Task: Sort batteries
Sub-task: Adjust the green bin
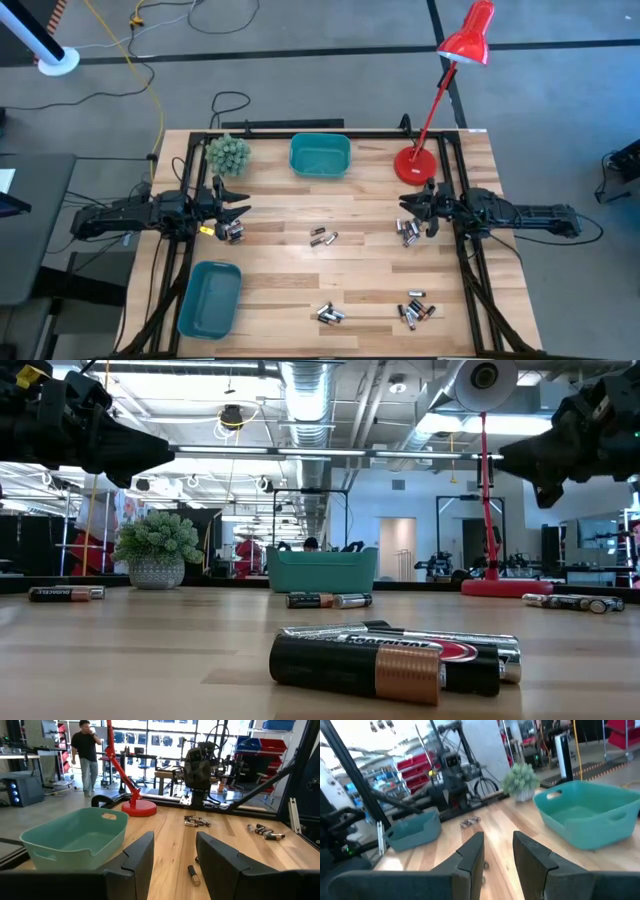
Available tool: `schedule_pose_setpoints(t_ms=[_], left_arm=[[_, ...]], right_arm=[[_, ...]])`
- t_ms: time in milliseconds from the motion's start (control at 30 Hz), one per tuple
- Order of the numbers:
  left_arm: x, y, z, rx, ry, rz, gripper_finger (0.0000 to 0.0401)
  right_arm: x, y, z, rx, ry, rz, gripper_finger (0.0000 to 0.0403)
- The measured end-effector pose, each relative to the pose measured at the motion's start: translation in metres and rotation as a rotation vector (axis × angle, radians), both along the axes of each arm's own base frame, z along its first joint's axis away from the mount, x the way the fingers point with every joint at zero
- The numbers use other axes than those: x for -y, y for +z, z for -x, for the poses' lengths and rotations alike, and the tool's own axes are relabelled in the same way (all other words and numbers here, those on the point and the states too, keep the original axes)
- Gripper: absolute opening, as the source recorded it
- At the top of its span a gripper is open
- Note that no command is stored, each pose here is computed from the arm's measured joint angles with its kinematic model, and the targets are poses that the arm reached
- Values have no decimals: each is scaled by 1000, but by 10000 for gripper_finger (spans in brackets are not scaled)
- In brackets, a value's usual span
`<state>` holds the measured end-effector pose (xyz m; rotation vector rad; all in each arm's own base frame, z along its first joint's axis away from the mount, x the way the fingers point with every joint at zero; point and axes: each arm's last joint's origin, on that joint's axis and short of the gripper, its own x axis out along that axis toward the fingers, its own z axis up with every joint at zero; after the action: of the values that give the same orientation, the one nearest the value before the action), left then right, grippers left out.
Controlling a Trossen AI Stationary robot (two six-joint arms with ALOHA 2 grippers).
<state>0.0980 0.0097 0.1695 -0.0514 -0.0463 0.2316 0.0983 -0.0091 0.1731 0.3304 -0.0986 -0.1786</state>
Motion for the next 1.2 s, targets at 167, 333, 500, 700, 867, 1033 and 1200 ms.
schedule_pose_setpoints(t_ms=[167,333,500,700,867,1033,1200], left_arm=[[0,0,0,0,0,0,144],[0,0,0,0,0,0,144],[0,0,0,0,0,0,144],[0,0,0,0,0,0,144],[0,0,0,0,0,0,144],[0,0,0,0,0,0,144],[0,0,0,0,0,0,144]], right_arm=[[1,10,1,105,-15,2,123],[1,13,2,138,-15,4,123],[1,14,2,147,-16,5,123],[4,43,4,166,-58,69,123],[12,87,-13,-30,-117,170,123],[32,120,-60,-332,-181,34,123],[64,153,-112,-625,-238,-21,123]])
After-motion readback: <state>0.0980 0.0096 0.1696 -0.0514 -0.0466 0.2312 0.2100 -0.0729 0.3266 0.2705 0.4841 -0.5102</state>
